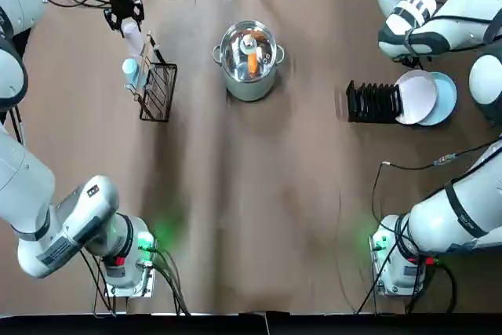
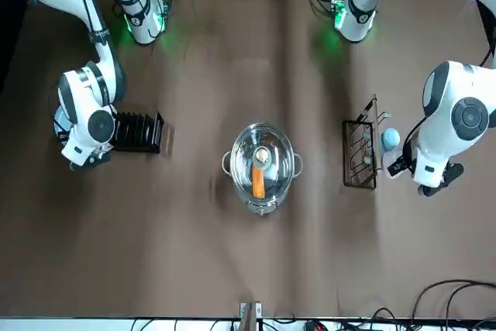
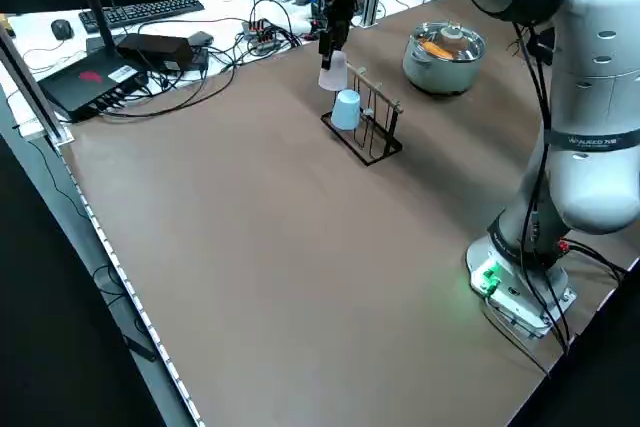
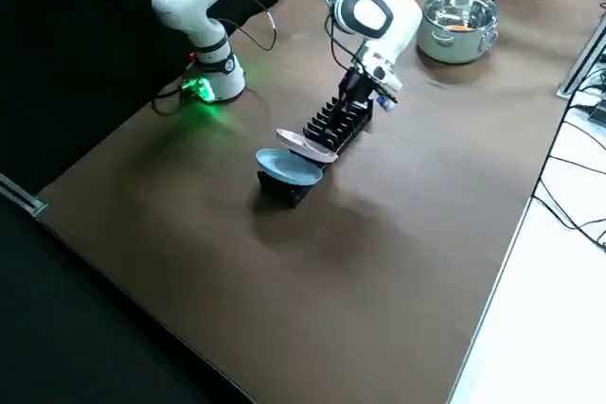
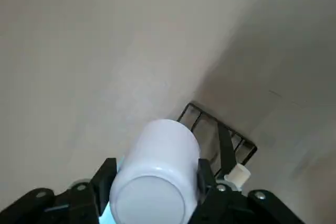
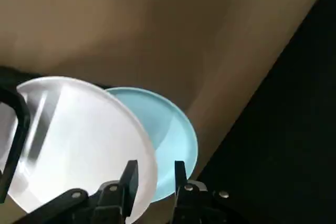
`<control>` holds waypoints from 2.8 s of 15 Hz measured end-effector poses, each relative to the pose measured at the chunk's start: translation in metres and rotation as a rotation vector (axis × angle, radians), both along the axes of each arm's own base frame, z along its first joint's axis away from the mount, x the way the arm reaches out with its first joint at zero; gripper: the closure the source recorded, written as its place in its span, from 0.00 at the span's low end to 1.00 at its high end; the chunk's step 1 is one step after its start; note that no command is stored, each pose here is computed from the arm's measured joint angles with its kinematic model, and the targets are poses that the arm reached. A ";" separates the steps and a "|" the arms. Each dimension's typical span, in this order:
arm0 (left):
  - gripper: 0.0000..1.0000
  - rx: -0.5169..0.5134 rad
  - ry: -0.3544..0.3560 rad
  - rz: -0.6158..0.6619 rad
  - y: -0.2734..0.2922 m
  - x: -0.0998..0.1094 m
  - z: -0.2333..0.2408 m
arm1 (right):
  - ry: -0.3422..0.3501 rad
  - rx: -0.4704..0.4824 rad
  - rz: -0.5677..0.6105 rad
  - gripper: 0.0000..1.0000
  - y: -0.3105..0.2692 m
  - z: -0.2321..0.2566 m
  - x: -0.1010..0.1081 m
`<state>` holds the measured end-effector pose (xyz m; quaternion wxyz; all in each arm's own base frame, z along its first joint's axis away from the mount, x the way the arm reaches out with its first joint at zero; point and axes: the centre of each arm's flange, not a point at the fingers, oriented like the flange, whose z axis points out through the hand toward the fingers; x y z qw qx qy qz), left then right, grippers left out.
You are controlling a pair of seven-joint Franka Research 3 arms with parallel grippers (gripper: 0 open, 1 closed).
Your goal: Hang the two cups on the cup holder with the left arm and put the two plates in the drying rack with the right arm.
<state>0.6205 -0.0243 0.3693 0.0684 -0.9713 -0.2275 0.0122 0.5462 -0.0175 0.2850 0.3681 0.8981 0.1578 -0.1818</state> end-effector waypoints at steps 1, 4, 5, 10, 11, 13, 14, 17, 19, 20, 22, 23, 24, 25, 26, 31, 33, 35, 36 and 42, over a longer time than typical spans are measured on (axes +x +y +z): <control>0.33 -0.006 -0.002 -0.001 0.000 0.001 -0.002 | -0.013 0.006 -0.004 0.66 0.001 0.005 0.004; 0.33 -0.021 -0.001 -0.003 -0.001 0.002 -0.011 | -0.042 0.096 -0.066 0.67 0.009 0.019 0.014; 0.33 -0.026 -0.004 -0.005 -0.001 0.002 -0.014 | -0.042 0.150 -0.090 0.67 0.013 0.028 0.017; 0.33 -0.029 -0.014 -0.017 0.000 -0.003 -0.031 | -0.124 0.497 -0.296 0.66 0.024 0.132 0.037; 0.33 -0.027 -0.009 -0.019 0.002 -0.003 -0.036 | -0.146 0.548 -0.326 0.65 0.026 0.156 0.040; 0.33 -0.028 -0.003 -0.021 0.004 -0.003 -0.042 | -0.183 0.618 -0.353 0.64 0.031 0.201 0.044; 0.33 -0.030 -0.002 -0.021 0.005 -0.003 -0.043 | -0.202 0.658 -0.358 0.63 0.036 0.224 0.044; 0.33 -0.031 -0.001 -0.021 0.005 -0.003 -0.044 | -0.252 0.744 -0.344 0.49 0.049 0.278 0.042; 0.24 -0.033 -0.008 -0.021 0.005 -0.001 -0.043 | -0.220 0.752 -0.324 0.31 0.064 0.302 0.028; 0.15 -0.033 -0.012 -0.021 0.005 0.000 -0.041 | -0.216 0.754 -0.309 0.23 0.072 0.311 0.022; 0.00 -0.033 -0.021 -0.019 0.007 0.002 -0.038 | -0.241 0.765 -0.278 0.05 0.082 0.331 0.012; 0.00 -0.034 -0.030 -0.016 0.009 0.004 -0.034 | -0.260 0.772 -0.268 0.00 0.083 0.340 0.008; 0.00 -0.034 -0.042 -0.013 0.011 0.007 -0.029 | -0.276 0.776 -0.262 0.00 0.082 0.346 0.006; 0.00 -0.033 -0.055 -0.010 0.012 0.010 -0.022 | -0.285 0.779 -0.259 0.00 0.081 0.348 0.004; 0.00 -0.030 -0.070 -0.010 0.013 0.013 -0.015 | -0.290 0.780 -0.259 0.00 0.080 0.346 0.004; 0.00 0.018 -0.071 -0.154 0.012 0.012 0.023 | -0.341 0.791 -0.257 0.00 0.069 0.333 -0.009; 0.00 0.039 -0.016 -0.260 0.007 0.009 0.045 | -0.336 0.789 -0.261 0.00 0.066 0.337 -0.018; 0.00 0.046 0.030 -0.366 -0.004 0.008 0.072 | -0.335 0.788 -0.260 0.00 0.065 0.342 -0.024; 0.00 0.047 0.046 -0.403 -0.009 0.007 0.084 | -0.338 0.789 -0.259 0.00 0.065 0.344 -0.025; 0.00 0.043 0.070 -0.488 -0.026 0.004 0.128 | -0.376 0.794 -0.260 0.00 0.058 0.344 -0.021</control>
